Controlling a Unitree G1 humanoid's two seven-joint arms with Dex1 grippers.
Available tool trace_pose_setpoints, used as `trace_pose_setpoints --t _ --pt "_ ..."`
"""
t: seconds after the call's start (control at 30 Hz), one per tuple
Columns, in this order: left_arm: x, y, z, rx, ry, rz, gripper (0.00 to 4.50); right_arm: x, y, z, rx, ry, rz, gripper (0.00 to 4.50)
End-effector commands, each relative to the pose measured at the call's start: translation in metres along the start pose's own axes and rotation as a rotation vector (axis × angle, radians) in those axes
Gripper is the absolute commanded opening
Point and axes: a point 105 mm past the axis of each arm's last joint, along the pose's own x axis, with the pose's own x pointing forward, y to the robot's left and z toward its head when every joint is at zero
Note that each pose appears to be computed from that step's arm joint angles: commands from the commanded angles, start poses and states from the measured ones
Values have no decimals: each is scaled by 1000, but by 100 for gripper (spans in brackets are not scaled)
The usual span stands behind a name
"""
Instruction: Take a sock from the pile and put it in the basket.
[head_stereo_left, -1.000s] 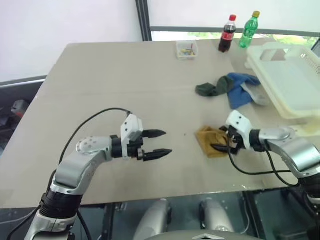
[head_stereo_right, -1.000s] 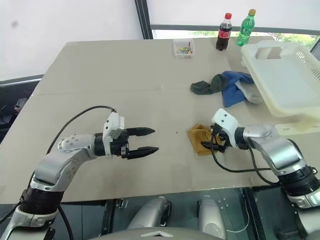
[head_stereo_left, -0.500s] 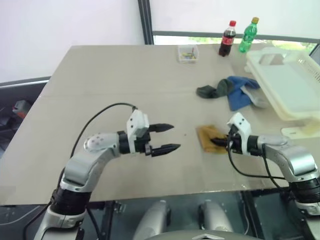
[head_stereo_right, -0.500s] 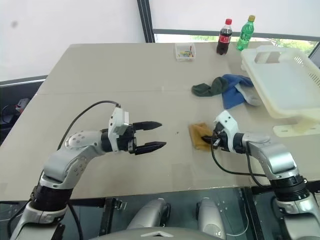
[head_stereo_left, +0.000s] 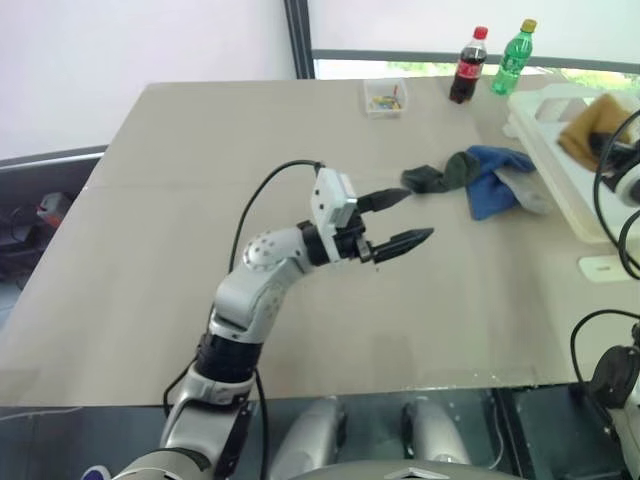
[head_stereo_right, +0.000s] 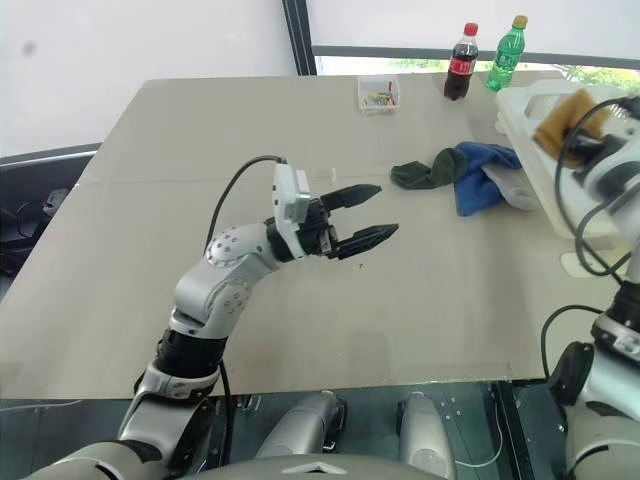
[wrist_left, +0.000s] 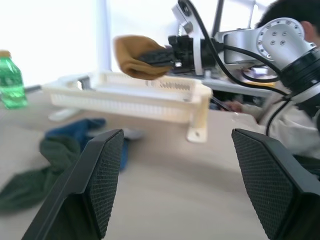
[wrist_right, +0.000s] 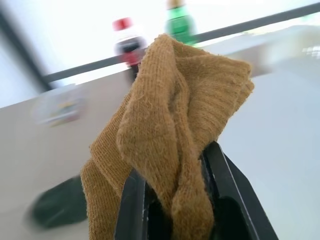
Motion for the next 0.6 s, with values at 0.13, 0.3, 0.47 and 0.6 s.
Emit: trace_pose_setpoints --t 0.13,0.3,0.47,0.6 --pt "9 9 5 78 -51 111 370 36 -37 -6 63 14 -154 3" --pt "8 7 7 63 -81 152 370 53 -32 -33 89 97 -111 115" --pt "3 4 7 46 -88 136 370 54 -38 -39 83 109 -122 276" --pt "-1 5 4 37 -74 132 370 51 -46 -40 24 125 -152 444"
